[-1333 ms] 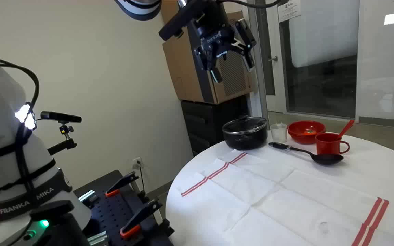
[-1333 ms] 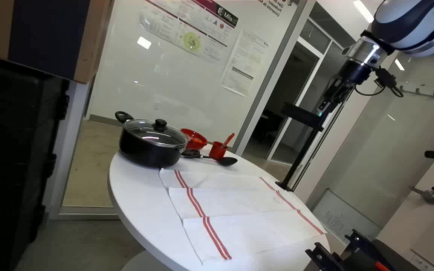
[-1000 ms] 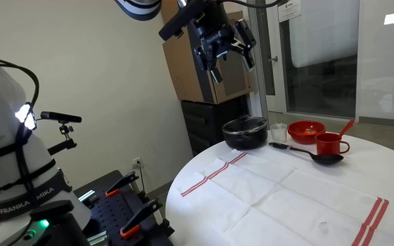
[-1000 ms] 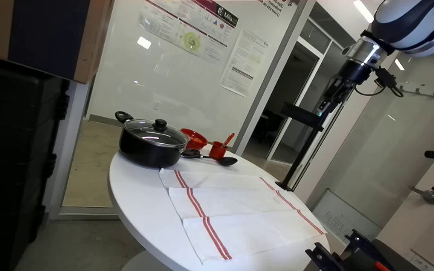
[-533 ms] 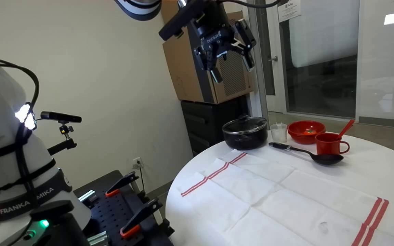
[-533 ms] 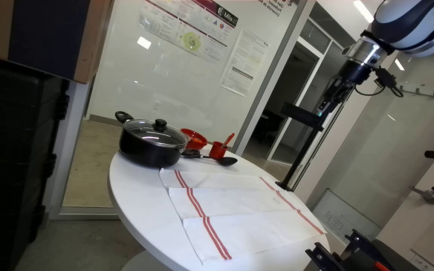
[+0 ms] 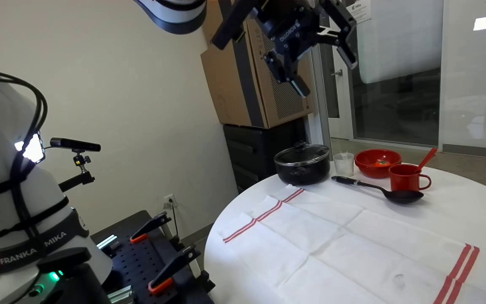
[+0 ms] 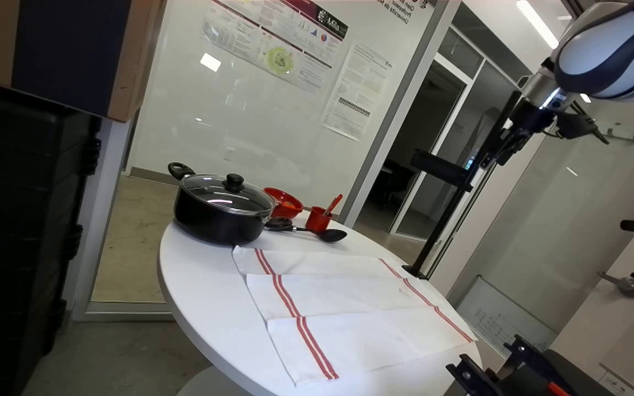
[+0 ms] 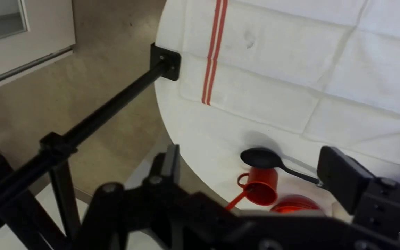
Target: Pick up and put down the towel
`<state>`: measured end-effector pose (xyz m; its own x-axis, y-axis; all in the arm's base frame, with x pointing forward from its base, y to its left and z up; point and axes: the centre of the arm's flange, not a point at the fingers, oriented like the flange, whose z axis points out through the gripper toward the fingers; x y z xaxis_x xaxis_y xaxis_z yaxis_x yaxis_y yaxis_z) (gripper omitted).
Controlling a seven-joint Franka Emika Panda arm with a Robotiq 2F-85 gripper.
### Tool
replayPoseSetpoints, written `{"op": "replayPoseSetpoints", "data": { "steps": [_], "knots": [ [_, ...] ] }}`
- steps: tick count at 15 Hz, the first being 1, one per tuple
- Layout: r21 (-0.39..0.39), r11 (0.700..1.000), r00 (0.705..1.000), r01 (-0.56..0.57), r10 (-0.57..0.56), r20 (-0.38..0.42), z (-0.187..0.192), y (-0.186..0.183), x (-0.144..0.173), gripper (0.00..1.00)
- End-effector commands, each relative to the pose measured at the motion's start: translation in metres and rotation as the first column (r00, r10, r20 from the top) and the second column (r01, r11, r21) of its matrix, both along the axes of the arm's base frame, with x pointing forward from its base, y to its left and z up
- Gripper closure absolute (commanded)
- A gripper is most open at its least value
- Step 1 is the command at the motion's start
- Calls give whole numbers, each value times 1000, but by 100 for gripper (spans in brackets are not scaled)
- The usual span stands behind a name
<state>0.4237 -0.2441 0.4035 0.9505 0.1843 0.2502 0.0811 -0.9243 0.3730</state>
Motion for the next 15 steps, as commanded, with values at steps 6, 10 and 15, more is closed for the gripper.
{"op": "replayPoseSetpoints", "data": {
  "steps": [6, 10, 15],
  "knots": [
    [97, 991, 996, 88, -89, 7, -120, 12, 58, 0],
    [159, 987, 999, 3, 4, -45, -152, 61, 107, 0],
    [204, 977, 981, -65, 101, -168, -215, 89, 130, 0]
  ]
}}
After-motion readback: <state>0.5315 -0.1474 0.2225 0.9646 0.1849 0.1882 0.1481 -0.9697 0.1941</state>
